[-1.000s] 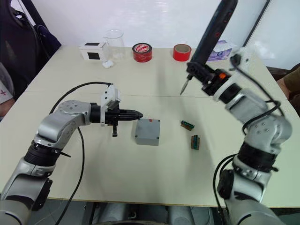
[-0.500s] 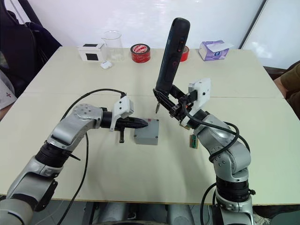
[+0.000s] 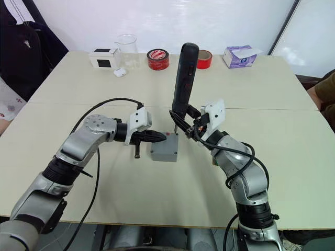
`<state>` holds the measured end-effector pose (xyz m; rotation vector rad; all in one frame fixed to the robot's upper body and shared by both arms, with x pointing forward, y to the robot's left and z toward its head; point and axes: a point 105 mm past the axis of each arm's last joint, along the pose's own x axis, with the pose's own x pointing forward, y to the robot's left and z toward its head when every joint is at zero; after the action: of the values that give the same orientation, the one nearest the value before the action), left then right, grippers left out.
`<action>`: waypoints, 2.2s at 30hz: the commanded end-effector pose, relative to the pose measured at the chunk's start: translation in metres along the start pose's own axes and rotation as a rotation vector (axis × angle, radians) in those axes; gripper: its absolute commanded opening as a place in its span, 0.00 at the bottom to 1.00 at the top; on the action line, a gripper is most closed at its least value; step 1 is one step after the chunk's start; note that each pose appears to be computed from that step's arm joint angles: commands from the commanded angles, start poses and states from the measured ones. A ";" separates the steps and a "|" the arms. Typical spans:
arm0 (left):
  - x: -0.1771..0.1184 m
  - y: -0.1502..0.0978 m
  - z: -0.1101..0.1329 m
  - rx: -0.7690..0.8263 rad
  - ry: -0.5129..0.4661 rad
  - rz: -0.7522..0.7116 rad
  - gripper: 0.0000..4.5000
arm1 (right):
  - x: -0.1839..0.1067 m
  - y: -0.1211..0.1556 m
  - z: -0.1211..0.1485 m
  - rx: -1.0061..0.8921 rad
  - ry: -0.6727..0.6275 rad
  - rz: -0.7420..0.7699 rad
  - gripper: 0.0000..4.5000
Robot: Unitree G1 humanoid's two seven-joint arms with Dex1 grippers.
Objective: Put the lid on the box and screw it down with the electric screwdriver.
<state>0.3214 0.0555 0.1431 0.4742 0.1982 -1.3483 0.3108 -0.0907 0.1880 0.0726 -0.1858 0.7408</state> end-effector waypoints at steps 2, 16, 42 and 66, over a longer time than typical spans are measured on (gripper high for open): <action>-0.002 0.001 0.000 0.010 0.008 -0.005 0.00 | 0.000 0.005 0.018 -0.058 -0.073 0.024 0.39; 0.000 -0.003 -0.001 0.017 0.007 -0.006 0.00 | -0.005 0.002 -0.009 -0.117 0.021 0.025 0.39; 0.001 -0.009 -0.009 0.002 0.019 0.008 0.00 | -0.006 -0.004 -0.062 -0.035 0.155 -0.048 0.39; -0.004 -0.020 -0.025 -0.011 0.070 -0.009 0.00 | 0.001 0.000 -0.079 -0.001 0.192 -0.100 0.39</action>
<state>0.3075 0.0652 0.1264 0.5009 0.2216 -1.3398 0.3214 -0.0783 0.1551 0.0099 -0.1821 0.6601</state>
